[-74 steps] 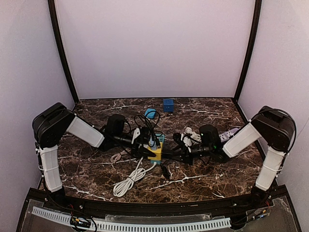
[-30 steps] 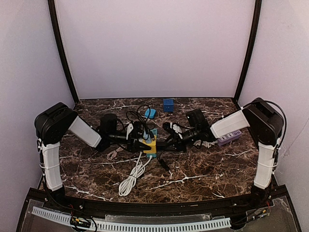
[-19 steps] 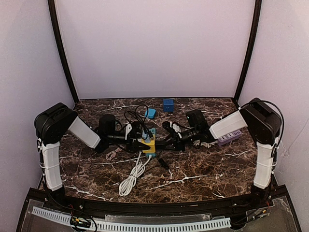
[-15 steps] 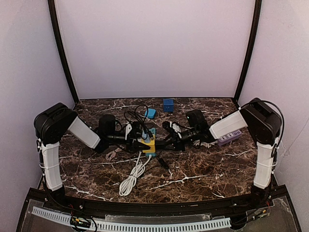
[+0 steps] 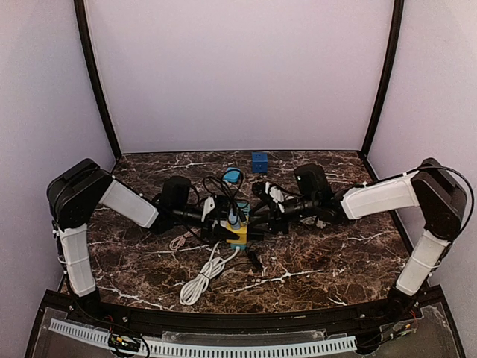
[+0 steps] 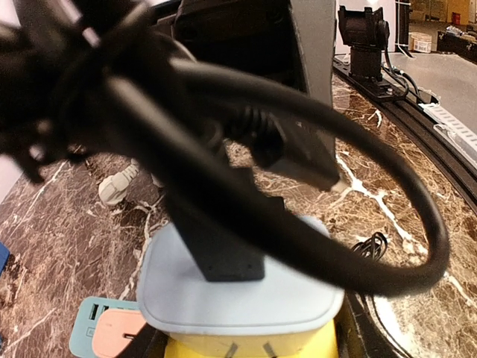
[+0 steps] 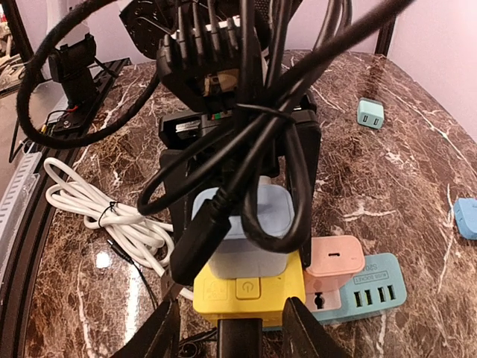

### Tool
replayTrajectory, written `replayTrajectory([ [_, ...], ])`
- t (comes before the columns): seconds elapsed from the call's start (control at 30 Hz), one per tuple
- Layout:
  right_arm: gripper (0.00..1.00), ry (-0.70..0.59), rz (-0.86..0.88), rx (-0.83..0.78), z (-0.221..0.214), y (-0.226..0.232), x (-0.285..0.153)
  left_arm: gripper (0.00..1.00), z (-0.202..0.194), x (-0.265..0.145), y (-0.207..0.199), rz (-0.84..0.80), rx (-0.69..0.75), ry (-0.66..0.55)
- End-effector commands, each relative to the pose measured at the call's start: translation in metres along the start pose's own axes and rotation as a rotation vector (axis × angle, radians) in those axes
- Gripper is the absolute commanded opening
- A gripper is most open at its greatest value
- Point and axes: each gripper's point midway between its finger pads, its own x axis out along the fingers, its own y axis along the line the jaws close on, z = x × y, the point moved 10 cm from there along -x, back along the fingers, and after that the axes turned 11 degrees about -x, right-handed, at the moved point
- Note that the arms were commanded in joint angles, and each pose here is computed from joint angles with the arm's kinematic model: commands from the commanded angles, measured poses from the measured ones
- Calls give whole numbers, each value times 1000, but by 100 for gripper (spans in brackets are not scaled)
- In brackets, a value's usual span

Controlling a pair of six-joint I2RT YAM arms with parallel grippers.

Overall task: Insert the plug
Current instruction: Insert the plug into the socket.

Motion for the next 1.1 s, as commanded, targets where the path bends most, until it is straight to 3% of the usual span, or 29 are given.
replayTrajectory([
  [0.0, 47, 106, -60, 37, -6, 9, -17, 1, -18, 2, -13, -24, -89, 123],
  [0.07, 48, 130, -100, 50, -5, 10, -28, 1, -15, 2, -10, -11, -96, 133],
  [0.13, 51, 140, -141, 65, -3, 9, -38, 14, -13, 2, -6, 20, -113, 145],
  [0.17, 52, 145, -164, 74, -2, 8, -42, 34, -12, 2, -4, 41, -126, 152],
  [0.23, 55, 145, -203, 77, 2, 4, -47, 57, -8, 2, -2, 62, -134, 152],
  [0.33, 59, 141, -229, 82, 8, 0, -49, 75, 1, 0, -3, 67, -123, 146],
  [0.37, 60, 148, -240, 88, 9, -1, -50, 92, 4, -1, -5, 67, -109, 146],
  [0.4, 61, 152, -249, 91, 10, -2, -50, 95, 6, -2, -5, 70, -98, 146],
  [0.63, 77, 126, -313, 104, 25, -4, -62, 99, 20, -18, -16, 111, 4, 182],
  [0.77, 98, 118, -386, 134, 35, -9, -69, 99, 20, -31, -28, 130, 20, 236],
  [1.07, 99, 106, -579, 247, 53, -26, -84, 99, 31, -74, -54, 172, -30, 380],
])
